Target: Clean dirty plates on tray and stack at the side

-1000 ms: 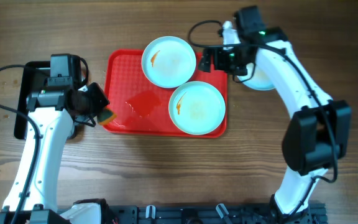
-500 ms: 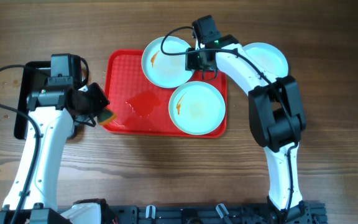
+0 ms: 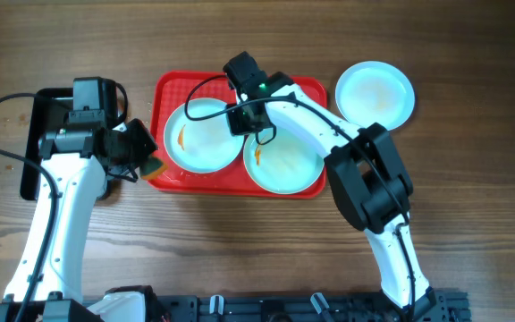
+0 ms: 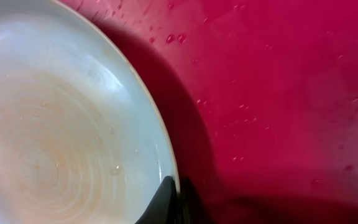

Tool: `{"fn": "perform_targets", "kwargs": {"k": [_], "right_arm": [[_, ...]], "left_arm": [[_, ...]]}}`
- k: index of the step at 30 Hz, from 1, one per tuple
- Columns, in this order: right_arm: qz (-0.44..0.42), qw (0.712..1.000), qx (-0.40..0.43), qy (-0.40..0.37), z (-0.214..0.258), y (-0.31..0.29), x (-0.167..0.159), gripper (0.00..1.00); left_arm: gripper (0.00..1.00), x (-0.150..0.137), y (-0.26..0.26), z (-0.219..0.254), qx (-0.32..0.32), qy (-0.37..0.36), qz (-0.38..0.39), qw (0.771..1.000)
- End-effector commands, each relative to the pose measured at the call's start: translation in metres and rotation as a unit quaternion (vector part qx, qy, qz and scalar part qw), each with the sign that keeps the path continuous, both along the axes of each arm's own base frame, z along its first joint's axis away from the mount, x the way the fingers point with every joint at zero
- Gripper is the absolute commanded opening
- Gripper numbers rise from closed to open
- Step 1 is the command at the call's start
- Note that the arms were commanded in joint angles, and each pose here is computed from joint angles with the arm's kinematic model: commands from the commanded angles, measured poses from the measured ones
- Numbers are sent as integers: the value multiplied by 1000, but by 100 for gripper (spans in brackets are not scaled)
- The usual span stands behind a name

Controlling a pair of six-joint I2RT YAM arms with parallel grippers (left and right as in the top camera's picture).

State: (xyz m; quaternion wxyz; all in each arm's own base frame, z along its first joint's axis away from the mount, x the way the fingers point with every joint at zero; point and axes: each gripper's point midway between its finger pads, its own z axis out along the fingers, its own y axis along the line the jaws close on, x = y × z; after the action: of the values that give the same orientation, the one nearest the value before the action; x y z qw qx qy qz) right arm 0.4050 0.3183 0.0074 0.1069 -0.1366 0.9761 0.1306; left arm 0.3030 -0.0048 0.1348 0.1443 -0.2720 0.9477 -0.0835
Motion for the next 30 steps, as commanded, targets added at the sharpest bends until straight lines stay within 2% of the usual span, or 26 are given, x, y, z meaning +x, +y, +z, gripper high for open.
{"fn": "perform_targets", "kwargs": {"k": [1,5,7,9,18,21,22,24,27,28,30], "right_arm": [[26,1000,0,7,-6,9,-9,5],[39,999,3,6,-5,11,-10,4],[39,999,3,6,-6,12,-10,4],[38,999,3,6,-6,11,-10,4],[39,999,4,3,-5,12,-9,4],[42,999,3,3,-5,12,-9,4],[44,999,3,2,-5,12,-9,4],[49,999,2,1,-5,12,-9,4],[51,999,0,2,-6,11,-10,4],[51,999,0,2,-6,11,-10,4],[50,999,0,2,-6,11,-10,4]], "left_arm": [[4,2,2,-1,1,0,8,1000],[4,12,-2,-7,-13,-20,3,1000],[4,28,-29,-16,-85,-53,-29,995],[4,38,-44,-32,-115,-66,-53,990],[4,53,-131,-127,-136,-11,-137,981],[4,52,-107,-145,-49,3,-114,992],[4,53,-88,-148,3,4,-97,995],[4,56,-69,-150,60,0,-93,994],[4,52,-28,-148,186,9,-104,977],[4,51,-7,-143,248,14,-93,964],[4,56,18,-129,331,9,-91,939]]}}
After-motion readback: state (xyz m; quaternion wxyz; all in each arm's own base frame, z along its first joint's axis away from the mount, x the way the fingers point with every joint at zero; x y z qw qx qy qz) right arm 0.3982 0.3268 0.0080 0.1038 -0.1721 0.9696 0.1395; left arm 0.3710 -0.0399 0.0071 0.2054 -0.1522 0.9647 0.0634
